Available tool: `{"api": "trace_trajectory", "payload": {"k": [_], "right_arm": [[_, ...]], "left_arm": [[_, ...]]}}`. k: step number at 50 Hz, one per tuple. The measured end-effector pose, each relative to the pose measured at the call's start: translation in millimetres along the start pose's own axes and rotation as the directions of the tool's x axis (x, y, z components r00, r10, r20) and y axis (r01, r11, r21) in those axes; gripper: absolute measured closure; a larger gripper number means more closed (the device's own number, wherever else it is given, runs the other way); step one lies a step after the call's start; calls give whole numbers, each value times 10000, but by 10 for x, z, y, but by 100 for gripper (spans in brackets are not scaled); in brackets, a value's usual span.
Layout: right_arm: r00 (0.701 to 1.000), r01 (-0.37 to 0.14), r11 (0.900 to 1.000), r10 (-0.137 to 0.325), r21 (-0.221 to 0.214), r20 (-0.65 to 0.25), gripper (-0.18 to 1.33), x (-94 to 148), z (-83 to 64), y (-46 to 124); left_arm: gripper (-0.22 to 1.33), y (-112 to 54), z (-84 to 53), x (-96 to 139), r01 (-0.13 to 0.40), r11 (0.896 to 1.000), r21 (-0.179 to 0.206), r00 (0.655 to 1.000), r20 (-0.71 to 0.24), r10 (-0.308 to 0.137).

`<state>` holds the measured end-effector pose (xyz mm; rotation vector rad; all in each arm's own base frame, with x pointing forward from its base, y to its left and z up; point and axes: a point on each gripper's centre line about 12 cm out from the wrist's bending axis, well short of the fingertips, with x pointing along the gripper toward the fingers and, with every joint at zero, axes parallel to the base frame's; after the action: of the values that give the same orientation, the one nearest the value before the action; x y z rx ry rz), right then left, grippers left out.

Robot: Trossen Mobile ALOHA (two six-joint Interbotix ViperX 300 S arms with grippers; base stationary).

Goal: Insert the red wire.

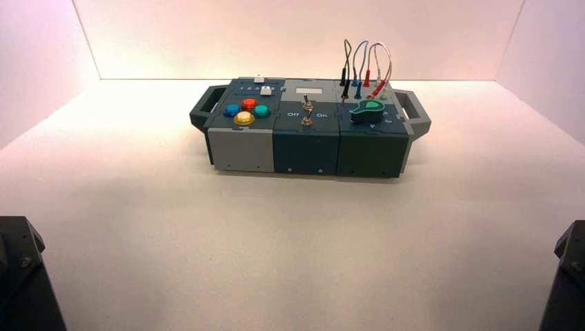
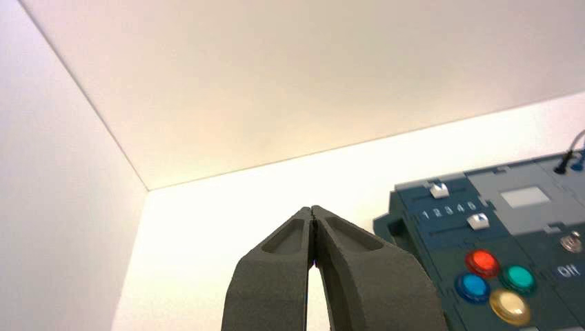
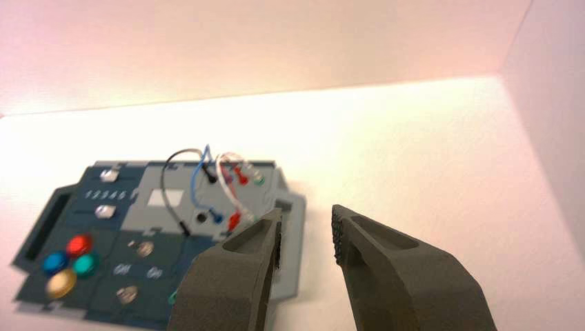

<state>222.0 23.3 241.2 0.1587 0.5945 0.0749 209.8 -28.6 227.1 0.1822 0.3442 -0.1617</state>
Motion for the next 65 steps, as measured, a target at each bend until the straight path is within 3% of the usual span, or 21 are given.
{"api": "trace_trajectory", "payload": {"k": [10, 18, 29, 35, 45, 53, 65], "right_arm": [[9838, -509, 9987, 503, 10, -1723, 28, 113, -106, 156], [9565, -978, 9943, 1056, 422, -2718, 4, 199, -158, 305], [9455, -1257, 9851, 1548, 1174, -2865, -2, 278, -167, 384], [9428, -1365, 9811, 1711, 1368, -2860, -2, 284, -196, 410], [9315, -1276, 9747, 1813, 1833, -3153, -2, 357, -333, 420], [9171, -1088, 9757, 1723, 1900, -3595, -2, 453, -414, 411], [8914, -783, 9789, 1536, 1889, -4265, -2, 648, -497, 405]], "left_arm": [[128, -41, -11, 33, 262, 9996, 46, 9991, -338, -260], [128, -99, -12, 32, 606, 9981, 101, 9964, -600, -599], [128, -165, 7, 35, 1012, 9947, 178, 9909, -915, -992], [128, -192, 6, 35, 1133, 9933, 221, 9895, -931, -1108], [128, -218, -7, 42, 1266, 9916, 248, 9866, -1065, -1233], [128, -229, -5, 45, 1331, 9908, 247, 9853, -1117, -1295], [128, -325, -5, 50, 1822, 9826, 370, 9742, -1421, -1753]]}}
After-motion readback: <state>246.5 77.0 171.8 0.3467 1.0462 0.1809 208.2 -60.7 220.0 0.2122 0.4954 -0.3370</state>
